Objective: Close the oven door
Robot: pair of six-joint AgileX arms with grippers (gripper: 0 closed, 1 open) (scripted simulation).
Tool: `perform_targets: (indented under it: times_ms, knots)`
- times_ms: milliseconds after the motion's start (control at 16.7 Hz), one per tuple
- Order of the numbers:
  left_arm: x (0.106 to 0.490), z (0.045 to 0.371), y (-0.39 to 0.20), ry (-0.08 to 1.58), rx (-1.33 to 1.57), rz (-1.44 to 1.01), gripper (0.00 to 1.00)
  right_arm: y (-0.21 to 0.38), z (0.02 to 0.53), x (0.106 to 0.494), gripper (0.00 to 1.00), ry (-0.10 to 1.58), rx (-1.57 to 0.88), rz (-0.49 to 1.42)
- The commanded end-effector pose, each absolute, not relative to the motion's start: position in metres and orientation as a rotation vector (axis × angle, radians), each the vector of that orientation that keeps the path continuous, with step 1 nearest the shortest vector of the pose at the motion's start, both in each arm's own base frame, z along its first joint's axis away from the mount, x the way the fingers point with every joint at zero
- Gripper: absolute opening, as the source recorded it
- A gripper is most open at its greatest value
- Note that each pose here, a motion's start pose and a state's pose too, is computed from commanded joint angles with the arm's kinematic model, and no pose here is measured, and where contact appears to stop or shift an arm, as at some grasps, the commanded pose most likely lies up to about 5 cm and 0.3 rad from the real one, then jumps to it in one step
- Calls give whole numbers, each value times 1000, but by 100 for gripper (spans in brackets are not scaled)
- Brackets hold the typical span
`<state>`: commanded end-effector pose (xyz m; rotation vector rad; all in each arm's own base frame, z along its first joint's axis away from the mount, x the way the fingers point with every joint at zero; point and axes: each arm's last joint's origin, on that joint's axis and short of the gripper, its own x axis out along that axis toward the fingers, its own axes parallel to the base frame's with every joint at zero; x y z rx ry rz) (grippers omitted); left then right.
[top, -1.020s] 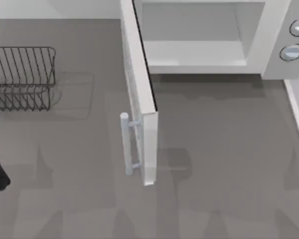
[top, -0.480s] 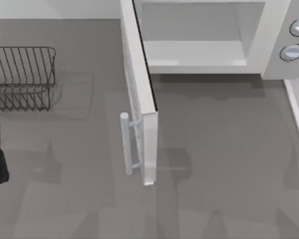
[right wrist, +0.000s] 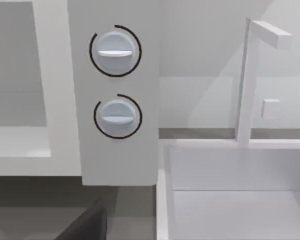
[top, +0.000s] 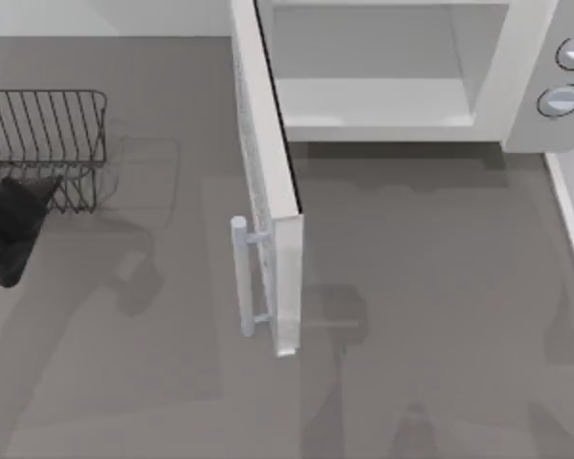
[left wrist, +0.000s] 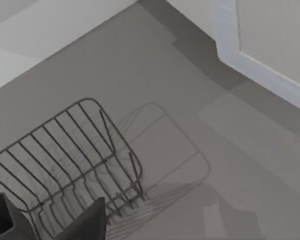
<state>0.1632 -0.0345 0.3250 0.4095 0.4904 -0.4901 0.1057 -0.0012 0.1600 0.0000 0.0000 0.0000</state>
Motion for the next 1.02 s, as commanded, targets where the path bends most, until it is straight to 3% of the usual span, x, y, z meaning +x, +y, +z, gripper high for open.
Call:
perform_targets:
  times_ms: [420, 720, 1020]
  knots:
    - [251, 379, -85, 732, 625, -922, 100, -1, 160, 106, 100, 0, 0, 0]
    - [298, 381, -122, 826, 703, -1168, 100, -1, 160, 106, 100, 0, 0, 0]
    - [316, 376, -139, 856, 728, -1272, 100, -1, 160, 106, 100, 0, 0, 0]
